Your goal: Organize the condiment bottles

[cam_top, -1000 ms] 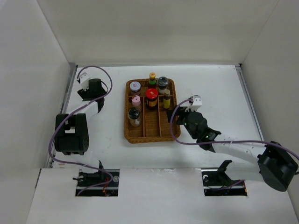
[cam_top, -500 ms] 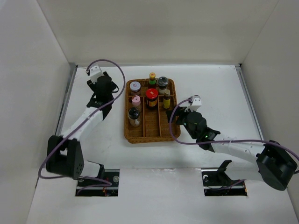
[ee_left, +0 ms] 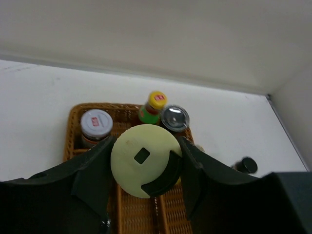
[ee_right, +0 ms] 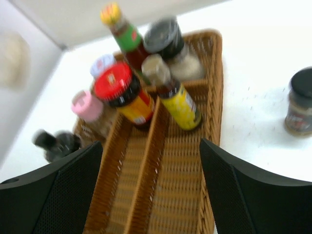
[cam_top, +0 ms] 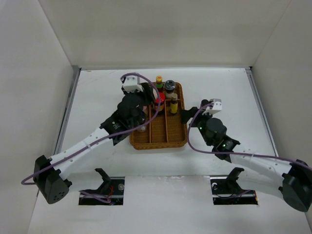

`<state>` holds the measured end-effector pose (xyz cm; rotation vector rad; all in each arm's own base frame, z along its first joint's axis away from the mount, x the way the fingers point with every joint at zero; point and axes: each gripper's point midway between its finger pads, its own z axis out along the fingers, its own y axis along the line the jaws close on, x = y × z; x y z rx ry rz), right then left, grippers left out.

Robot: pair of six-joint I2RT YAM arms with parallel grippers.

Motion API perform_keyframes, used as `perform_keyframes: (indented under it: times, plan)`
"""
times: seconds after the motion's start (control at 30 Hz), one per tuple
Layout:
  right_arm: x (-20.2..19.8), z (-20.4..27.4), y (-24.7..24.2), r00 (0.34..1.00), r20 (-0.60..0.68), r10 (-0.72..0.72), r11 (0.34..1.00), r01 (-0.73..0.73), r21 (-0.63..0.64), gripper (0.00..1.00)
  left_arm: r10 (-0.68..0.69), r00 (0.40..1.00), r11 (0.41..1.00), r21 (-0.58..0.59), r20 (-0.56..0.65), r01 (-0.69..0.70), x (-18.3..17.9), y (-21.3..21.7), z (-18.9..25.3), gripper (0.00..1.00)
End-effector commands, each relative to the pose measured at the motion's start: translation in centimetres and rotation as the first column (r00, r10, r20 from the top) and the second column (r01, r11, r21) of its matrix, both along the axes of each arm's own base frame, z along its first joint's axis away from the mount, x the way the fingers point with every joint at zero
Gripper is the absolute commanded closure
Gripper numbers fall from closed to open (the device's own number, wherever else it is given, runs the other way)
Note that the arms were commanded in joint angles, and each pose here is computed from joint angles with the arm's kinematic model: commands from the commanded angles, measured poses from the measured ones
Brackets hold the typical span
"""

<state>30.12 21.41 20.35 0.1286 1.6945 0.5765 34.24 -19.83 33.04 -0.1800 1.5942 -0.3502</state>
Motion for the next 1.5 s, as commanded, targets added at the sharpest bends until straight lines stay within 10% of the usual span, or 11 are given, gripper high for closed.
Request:
perform_keyframes:
  times: [0.0, 0.9, 1.47]
  plan:
    - [0.5, 2.6, -2.9, 0.992, 0.069, -0.110, 0.992, 0.105, 0.076, 0.16, -0.095, 0.995, 0.995, -0.006, -0.026, 0.095, -1.7, -3.1, -1.4, 0.57]
    - [3.4, -0.3, -5.3, 0.970, -0.013, -0.244, 0.970, 0.243, -0.023, 0.17, -0.187, 0.922, 0.970, 0.088, -0.338, 0.228, -2.4, -7.7, -21.1, 0.47]
    - [7.9, -2.4, -12.2, 0.871, -0.097, -0.481, 0.870, 0.462, -0.173, 0.11, -0.262, 0.964, 0.961, -0.080, 0.035, 0.264, -3.4, -6.1, -7.7, 0.13]
